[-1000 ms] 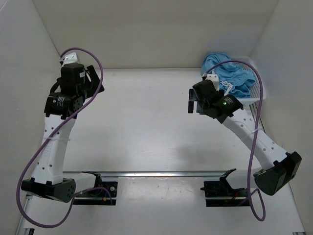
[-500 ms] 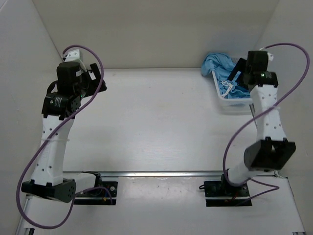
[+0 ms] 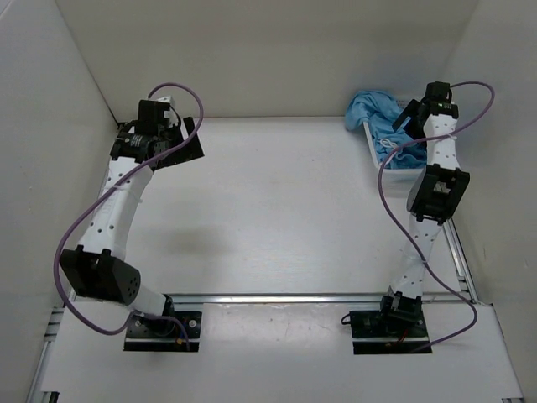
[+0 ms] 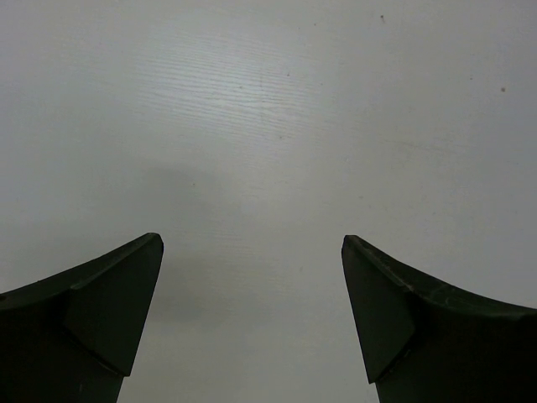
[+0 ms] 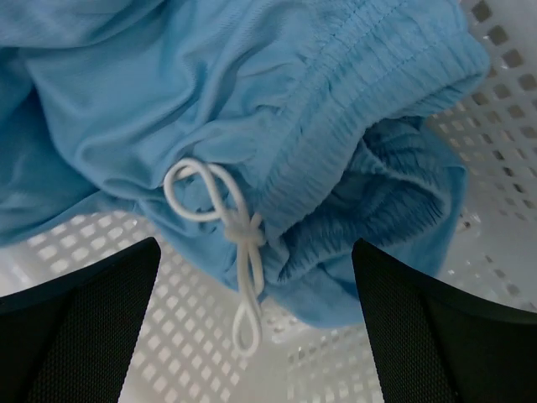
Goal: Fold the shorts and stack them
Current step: Grab the shorts from the pile, then move the shorts to the center of the board
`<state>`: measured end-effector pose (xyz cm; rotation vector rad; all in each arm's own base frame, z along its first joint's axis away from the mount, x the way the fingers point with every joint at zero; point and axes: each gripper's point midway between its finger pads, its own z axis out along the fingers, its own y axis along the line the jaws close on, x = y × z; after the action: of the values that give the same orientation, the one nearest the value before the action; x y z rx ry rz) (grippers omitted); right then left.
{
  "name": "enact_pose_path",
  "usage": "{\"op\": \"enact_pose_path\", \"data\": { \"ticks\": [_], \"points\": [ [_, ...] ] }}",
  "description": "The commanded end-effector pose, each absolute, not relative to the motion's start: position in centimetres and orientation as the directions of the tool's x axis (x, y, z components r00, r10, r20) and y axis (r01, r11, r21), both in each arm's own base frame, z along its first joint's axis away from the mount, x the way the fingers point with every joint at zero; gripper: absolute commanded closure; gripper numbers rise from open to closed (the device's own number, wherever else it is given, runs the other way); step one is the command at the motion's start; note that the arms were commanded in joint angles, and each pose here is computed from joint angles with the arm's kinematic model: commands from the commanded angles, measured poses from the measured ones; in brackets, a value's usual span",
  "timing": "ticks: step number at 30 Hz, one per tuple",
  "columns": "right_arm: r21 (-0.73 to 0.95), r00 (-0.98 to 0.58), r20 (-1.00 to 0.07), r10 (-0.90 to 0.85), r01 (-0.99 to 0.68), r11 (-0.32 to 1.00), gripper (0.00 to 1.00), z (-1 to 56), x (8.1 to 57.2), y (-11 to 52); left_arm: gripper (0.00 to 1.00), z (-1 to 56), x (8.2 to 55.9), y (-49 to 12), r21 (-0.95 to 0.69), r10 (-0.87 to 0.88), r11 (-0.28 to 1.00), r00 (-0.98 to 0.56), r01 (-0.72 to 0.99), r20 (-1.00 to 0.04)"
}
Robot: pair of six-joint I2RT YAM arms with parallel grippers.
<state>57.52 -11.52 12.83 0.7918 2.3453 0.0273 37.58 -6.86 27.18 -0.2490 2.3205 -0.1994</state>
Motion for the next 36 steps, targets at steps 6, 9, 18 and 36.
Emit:
{"op": "enact_pose_path", "data": {
  "ticks": [6,9,18,36],
  "points": [
    [0.308,-0.573,-0.531,0.625,0.556,0.772,0.0,7.6,60.6,-11.5,0.0,25.1,39.4,-7.8,-0.215,-0.24,0.968,-0.713,-0.127,-0.659],
    [0.335,-0.585,-0.504,0.635,0.545,0.768,0.15,6.1,60.9,-10.9,0.0,24.7,40.0,-7.9,-0.212,-0.239,0.969,-0.719,-0.129,-0.653],
    [0.396,-0.464,-0.635,0.617,0.49,0.776,1.0,15.1,62.2,-11.4,0.0,24.2,40.3,-8.5,-0.215,-0.23,0.97,-0.731,-0.117,-0.642],
    [0.411,-0.083,-0.902,0.423,-0.46,0.787,1.0,58.5,40.5,13.5,0.0,30.9,37.4,-7.7,-0.372,-0.346,0.922,-0.652,-0.104,-0.674]
  ]
}}
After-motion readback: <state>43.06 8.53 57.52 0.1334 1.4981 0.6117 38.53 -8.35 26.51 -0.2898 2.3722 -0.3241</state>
